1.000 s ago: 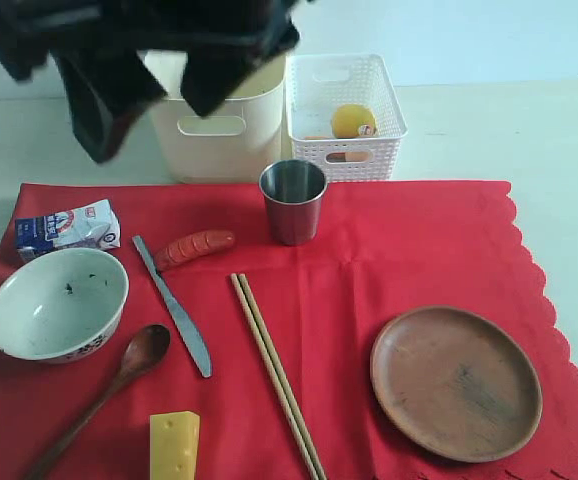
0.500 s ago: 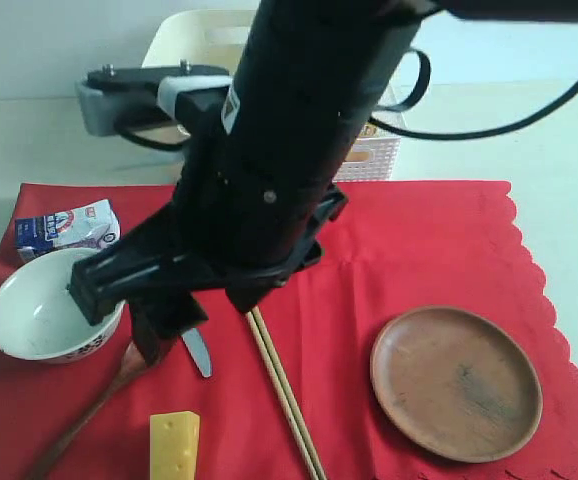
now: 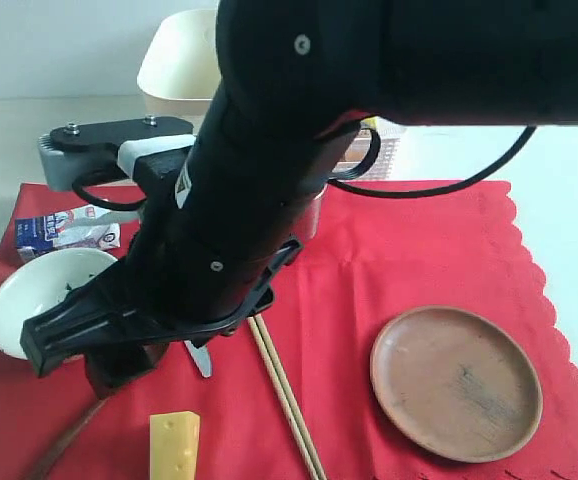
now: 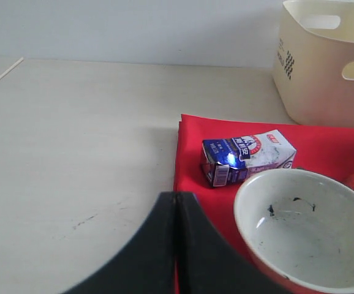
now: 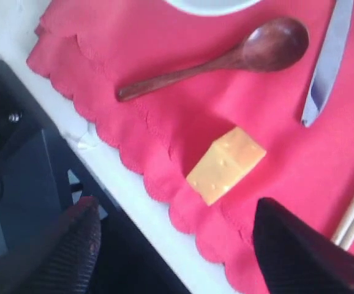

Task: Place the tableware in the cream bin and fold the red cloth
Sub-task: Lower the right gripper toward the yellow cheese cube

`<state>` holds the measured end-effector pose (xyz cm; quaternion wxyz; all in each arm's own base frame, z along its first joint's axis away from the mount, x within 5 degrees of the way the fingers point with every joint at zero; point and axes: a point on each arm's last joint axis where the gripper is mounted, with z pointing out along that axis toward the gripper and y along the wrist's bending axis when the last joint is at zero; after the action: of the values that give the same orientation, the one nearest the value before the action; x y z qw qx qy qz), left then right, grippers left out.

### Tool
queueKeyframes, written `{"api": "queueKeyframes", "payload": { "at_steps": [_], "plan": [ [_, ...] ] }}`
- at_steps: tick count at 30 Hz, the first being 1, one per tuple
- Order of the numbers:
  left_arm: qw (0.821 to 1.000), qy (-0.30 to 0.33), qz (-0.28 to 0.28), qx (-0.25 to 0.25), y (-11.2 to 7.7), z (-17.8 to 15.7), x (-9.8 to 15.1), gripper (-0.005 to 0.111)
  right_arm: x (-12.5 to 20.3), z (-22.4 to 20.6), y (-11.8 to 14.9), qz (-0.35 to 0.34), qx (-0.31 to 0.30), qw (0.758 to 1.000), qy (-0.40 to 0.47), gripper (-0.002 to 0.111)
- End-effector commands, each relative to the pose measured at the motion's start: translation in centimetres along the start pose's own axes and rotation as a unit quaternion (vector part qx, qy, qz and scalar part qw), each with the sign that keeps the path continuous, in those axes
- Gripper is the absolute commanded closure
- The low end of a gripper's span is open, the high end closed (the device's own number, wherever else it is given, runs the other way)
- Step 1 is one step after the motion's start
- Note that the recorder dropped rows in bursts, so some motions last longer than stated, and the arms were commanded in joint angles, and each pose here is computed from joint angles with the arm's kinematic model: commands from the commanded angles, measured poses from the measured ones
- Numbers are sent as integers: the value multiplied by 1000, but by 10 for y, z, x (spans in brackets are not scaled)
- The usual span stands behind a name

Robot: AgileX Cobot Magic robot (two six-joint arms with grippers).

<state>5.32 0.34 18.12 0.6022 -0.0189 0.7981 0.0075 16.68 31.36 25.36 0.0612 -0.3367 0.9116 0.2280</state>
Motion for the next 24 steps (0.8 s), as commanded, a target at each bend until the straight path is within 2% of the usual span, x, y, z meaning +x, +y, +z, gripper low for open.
{"api": "queueKeyframes", "payload": {
  "at_steps": [1,13,20,24],
  "plan": [
    [1000,-8,0,3,0,0,0,107,-3,13,-2,12,-2,1000,-3,41],
    [1000,-8,0,3,0,0,0,107,0,61,-18,89,30,994,62,36],
    [1000,-8,0,3,0,0,0,107,1,81,-30,136,70,985,74,33],
    [1000,-8,0,3,0,0,0,107,6,91,-20,127,72,986,84,33]
  ]
}}
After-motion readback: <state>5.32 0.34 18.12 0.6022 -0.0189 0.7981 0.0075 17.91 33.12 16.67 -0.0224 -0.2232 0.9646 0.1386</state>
